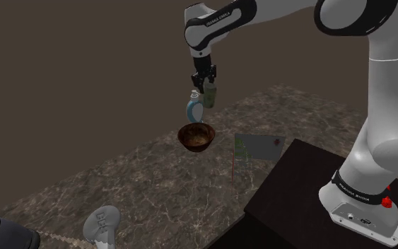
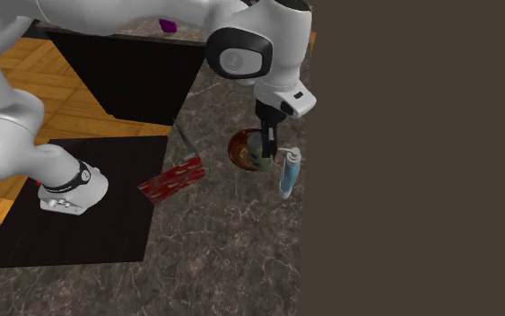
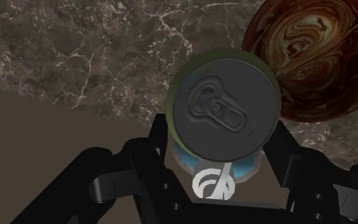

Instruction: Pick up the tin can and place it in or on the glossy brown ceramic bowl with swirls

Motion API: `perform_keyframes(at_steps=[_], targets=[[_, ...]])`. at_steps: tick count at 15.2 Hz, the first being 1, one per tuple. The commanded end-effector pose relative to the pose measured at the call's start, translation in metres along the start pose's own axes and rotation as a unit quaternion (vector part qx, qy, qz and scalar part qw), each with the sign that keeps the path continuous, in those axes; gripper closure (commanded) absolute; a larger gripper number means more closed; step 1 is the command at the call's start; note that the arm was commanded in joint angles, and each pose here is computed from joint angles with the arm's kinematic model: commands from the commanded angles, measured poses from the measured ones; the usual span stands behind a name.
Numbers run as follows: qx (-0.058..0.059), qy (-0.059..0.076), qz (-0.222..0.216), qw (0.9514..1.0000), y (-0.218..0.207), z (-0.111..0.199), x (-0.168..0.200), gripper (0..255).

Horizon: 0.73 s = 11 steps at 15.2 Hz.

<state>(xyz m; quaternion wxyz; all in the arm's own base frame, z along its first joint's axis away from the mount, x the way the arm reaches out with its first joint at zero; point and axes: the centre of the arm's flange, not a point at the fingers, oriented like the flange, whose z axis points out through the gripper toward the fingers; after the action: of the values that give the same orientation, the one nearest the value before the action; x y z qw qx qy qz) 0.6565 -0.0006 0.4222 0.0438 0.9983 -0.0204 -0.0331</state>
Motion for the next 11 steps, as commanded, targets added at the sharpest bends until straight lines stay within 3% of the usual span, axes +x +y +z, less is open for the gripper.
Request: perform_keyframes(at_steps=[1,8,11], targets=[[0.000,0.000,0.001,1.0000,-0.028,-0.007,-0.005,255],[0.000,0.000,0.001,1.0000,-0.119,-0.023,-0.017,255],[0.000,0.000,0.001,1.0000,-0.120,-0.007,-0.016,255]])
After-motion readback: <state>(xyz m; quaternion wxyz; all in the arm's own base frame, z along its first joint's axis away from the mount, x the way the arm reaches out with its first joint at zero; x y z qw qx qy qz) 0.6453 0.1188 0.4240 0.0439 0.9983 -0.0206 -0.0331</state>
